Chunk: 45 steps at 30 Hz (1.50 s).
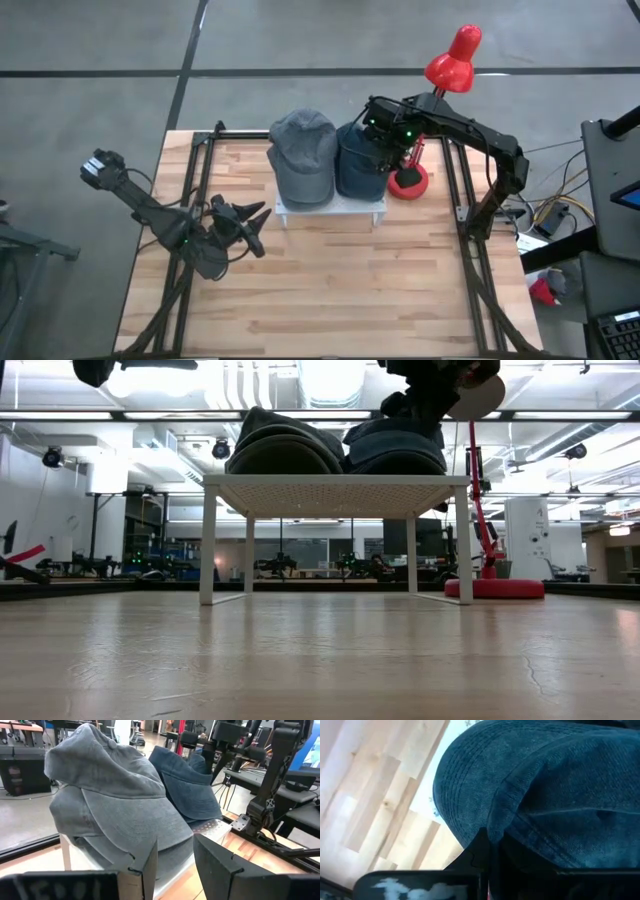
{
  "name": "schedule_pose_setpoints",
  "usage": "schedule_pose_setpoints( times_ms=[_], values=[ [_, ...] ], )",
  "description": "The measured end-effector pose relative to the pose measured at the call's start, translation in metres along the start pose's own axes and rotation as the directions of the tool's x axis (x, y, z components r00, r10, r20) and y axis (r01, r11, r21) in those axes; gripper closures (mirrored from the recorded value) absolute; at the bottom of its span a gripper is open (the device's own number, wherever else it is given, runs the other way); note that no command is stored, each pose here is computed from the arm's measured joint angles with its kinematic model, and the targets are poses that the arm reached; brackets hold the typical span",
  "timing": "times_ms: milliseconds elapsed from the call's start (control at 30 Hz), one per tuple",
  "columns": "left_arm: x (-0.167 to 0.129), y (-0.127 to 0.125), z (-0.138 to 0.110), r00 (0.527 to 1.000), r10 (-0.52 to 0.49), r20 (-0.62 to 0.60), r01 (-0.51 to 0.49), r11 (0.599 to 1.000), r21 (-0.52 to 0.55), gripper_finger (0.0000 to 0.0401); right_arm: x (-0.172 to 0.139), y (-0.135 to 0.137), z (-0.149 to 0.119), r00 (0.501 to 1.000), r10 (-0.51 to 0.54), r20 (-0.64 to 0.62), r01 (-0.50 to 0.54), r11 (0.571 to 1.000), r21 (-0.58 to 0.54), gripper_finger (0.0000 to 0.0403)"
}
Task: Pick & Place hat
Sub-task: Stack the blue cap on the blue caps on the shelf
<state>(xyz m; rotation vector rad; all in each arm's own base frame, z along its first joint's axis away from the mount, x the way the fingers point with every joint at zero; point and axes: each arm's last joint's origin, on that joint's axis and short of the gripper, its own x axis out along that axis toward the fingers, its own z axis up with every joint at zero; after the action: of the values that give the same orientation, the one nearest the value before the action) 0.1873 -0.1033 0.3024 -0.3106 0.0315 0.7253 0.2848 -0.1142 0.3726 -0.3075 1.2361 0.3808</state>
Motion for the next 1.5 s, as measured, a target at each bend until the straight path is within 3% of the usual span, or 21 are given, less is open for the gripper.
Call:
schedule_pose_setpoints(
  times_ms=[600, 1267, 1500],
  values=[
    [0.001, 0.0, 0.0, 1.0, -0.003, -0.006, 0.003, 1.0, -0.002, 0.0273, 0.01, 0.012, 0.01, 0.999, 0.005, -0.045, -0.007, 0.999, -0.044, 0.039],
    [0.001, 0.0, 0.0, 1.0, -0.003, -0.007, 0.003, 1.0, -0.003, 0.0273, -0.041, 0.019, 0.01, 0.969, -0.244, -0.029, 0.244, 0.97, -0.027, 0.039],
    [0.001, 0.0, 0.0, 1.0, -0.004, -0.006, 0.003, 1.0, -0.008, 0.0273, -0.033, 0.009, 0.01, 0.967, -0.249, -0.057, 0.244, 0.967, -0.069, 0.039]
  ],
)
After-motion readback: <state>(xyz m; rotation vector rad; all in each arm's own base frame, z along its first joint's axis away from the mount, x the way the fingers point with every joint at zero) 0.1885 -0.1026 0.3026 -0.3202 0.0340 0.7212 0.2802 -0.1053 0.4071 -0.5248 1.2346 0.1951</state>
